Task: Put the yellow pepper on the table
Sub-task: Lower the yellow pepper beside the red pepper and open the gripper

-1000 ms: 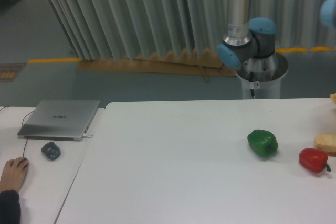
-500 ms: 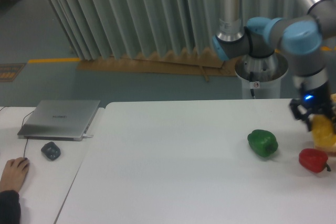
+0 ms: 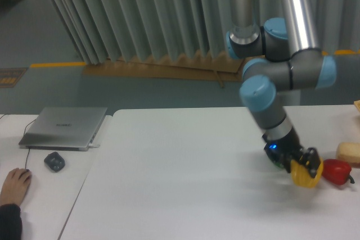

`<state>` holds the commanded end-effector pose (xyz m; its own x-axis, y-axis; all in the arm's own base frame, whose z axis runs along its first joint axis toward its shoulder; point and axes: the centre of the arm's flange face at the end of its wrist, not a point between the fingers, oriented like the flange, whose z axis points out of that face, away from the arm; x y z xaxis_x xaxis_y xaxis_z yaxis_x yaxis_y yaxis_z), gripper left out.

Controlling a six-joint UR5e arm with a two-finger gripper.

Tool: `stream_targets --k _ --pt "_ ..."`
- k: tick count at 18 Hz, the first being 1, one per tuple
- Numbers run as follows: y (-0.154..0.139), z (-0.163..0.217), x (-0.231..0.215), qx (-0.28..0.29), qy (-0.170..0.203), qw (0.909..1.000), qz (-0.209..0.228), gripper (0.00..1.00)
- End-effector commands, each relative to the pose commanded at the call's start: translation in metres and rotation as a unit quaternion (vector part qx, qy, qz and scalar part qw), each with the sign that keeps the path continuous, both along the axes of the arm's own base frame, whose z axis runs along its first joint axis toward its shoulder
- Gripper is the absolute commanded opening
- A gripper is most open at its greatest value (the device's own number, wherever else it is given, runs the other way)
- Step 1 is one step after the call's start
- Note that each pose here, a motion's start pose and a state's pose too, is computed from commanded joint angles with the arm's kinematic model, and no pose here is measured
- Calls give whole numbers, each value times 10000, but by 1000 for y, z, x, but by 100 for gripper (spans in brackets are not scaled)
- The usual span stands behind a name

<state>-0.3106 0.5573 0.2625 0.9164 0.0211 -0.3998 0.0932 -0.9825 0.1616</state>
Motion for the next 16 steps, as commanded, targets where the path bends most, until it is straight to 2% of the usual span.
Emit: stream_targets --k 4,5,6,7,9,12,16 --pt "0 1 0 -23 -1 10000 -55 45" --pt "-1 -1 -1 -30 -16 10000 -48 49" --pt "0 2 0 -6 3 10000 -55 60" --pt "1 5 -2 12 17 10000 -48 78" --pt "1 13 -2 74 56 9999 -55 100" --pt "-1 42 -3 327 134 9994 -66 100" --pt "-8 82 -9 919 -46 9958 -24 100"
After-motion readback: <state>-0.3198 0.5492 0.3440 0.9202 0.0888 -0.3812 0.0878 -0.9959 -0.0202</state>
